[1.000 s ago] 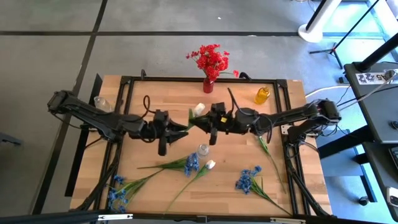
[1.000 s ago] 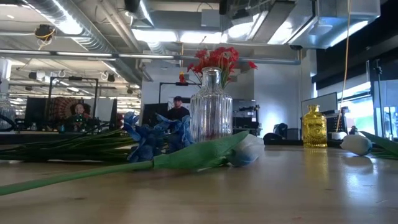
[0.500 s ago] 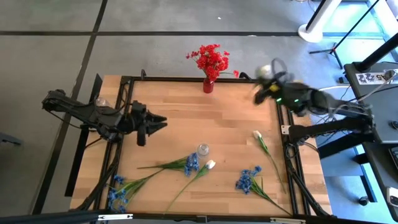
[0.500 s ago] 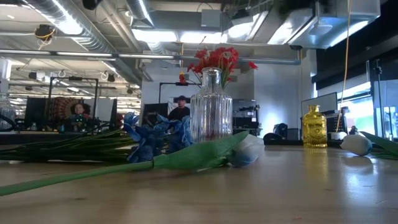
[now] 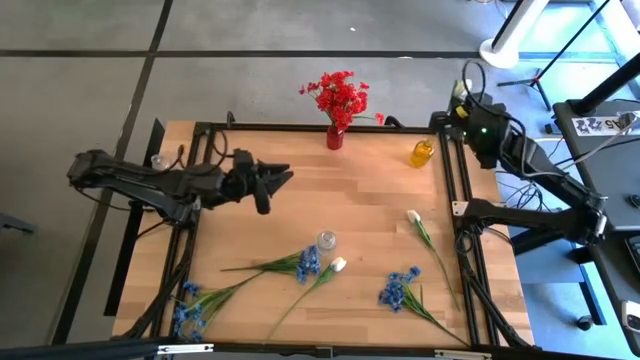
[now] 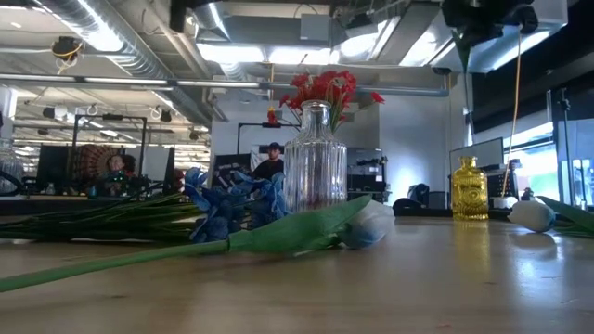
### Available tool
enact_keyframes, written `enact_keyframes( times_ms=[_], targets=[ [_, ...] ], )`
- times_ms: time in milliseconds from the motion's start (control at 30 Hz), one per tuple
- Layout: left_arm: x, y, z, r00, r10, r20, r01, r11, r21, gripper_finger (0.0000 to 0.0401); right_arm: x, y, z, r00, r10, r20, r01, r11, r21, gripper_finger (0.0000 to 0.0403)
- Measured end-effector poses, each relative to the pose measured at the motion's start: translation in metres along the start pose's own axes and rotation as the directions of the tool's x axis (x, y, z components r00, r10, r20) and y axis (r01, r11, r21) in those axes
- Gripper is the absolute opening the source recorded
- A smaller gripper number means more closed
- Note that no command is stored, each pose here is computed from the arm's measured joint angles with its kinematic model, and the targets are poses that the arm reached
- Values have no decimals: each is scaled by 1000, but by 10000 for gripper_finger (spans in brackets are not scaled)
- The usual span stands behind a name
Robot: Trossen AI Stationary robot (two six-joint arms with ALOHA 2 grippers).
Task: Sort flowers into vase by color
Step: Put the left white flower into the yellow vase
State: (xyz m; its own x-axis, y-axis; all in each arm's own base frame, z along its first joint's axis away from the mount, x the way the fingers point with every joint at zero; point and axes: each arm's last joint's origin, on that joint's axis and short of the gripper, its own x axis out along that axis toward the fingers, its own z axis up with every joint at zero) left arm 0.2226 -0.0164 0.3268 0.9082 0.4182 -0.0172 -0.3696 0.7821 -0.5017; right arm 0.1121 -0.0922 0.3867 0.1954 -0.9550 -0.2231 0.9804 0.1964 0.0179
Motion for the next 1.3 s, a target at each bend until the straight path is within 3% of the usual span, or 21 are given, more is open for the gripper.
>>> enact_keyframes(
  times_ms=[167, 400, 967, 1133, 1300],
  targets=[
    [10, -1, -10, 999, -23, -41, 21, 999, -29, 149, -3, -3, 7, 997, 70, 26, -72, 995, 75, 3],
    [12, 0, -12, 999, -10, -46, 9, 999, -35, 149, -14, -11, 16, 995, 90, 32, -93, 990, 109, 2],
    [14, 3, -9, 999, 5, -37, -7, 999, -36, 149, -16, -16, -1, 993, 83, -87, -78, 995, 63, 3],
    [14, 3, -10, 999, -14, -50, 12, 999, -36, 149, -7, -11, -24, 974, 113, -198, -100, 992, 73, 26],
    [7, 0, 3, 996, 7, -86, -6, 1000, 14, 149, -1, -6, -43, 929, 172, -328, -163, 985, 55, 85]
  ],
)
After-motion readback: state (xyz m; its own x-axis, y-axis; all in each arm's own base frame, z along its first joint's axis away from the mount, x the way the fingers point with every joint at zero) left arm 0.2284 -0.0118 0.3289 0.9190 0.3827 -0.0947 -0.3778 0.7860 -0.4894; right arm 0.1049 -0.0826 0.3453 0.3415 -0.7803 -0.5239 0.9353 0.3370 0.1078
